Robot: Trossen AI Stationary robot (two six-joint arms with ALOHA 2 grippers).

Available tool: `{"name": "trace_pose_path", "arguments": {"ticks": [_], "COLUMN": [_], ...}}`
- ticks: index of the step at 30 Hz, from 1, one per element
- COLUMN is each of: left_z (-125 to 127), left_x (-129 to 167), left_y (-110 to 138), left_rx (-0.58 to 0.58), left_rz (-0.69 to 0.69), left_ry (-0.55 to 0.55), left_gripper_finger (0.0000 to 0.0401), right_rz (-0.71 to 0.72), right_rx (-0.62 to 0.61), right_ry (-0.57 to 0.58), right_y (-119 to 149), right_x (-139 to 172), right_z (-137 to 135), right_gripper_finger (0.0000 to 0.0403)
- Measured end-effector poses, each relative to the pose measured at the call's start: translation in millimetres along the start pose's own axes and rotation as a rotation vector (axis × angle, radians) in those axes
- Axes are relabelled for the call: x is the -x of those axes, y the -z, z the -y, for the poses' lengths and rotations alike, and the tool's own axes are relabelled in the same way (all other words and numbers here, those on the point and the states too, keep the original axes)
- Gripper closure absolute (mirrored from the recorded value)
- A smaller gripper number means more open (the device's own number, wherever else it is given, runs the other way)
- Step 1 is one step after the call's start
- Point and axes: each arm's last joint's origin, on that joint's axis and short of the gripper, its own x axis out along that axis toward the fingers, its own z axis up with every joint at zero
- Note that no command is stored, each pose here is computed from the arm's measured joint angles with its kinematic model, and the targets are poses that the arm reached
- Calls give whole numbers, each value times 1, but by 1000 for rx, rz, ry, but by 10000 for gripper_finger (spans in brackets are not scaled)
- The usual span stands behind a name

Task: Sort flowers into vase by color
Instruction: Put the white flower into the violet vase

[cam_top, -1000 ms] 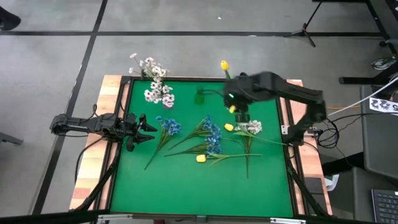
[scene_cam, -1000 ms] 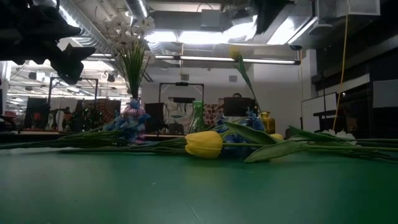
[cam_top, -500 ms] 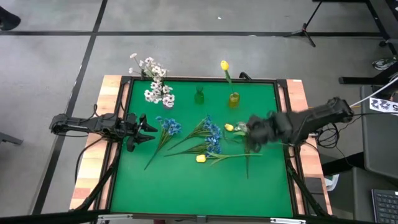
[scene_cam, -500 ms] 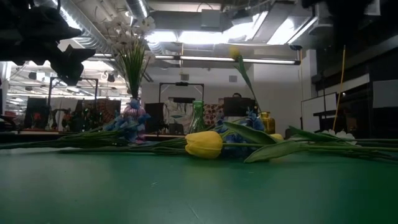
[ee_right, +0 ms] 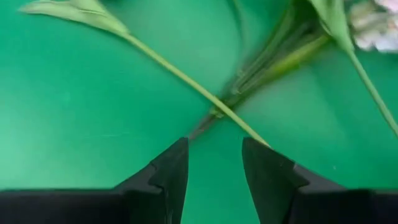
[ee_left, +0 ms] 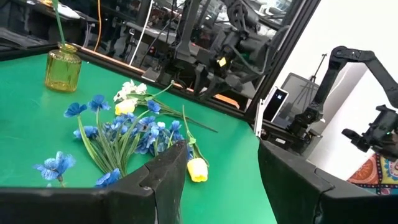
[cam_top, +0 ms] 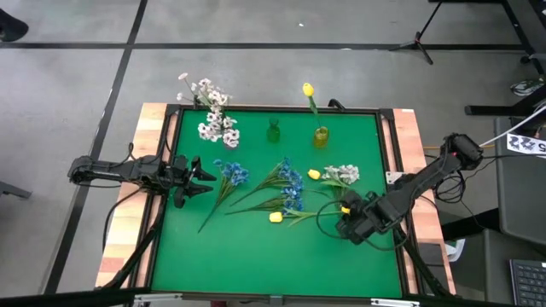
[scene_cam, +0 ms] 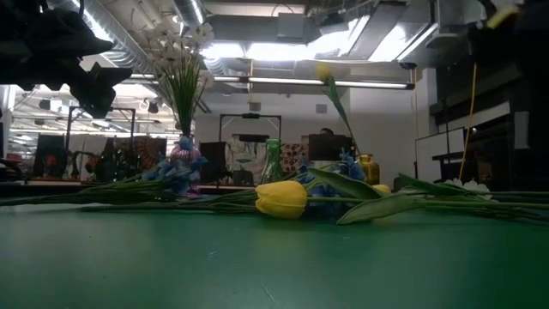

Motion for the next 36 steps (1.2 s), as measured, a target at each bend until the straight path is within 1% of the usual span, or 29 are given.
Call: {"name": "trace_pose_path", "arguments": {"ticks": [3,5,9,19,22,27,30,33,36], "left_z": [0,0,0,0,0,0,0,0,0], "left_x": [0,0,0,0,0,0,0,0,0], "left_y": [0,0,0,0,0,0,0,0,0], "left_rx": [2,5,5,2,2,2,1,1,1], "left_rz": [0,0,0,0,1,1,2,1,1], "left_ry": [0,0,0,-1,-4,-4,-5,-4,-4], "left_gripper_finger": [207,207,207,207,207,207,207,207,207], "right_rz": [-8,-17,-9,-28,-30,-25,-27,-25,-27], "right_rx": [-44,-51,10,51,55,36,10,-18,-33], "right_ry": [28,4,-2,59,74,93,103,115,128], "right_y": [5,6,8,10,10,6,0,-7,-11], "right_x": [-8,-13,-22,-33,-37,-41,-44,-46,-50], "right_z": [3,0,-2,-4,-4,-5,-4,-3,-3], "right_gripper_finger": [251,251,251,248,228,165,139,131,135]}}
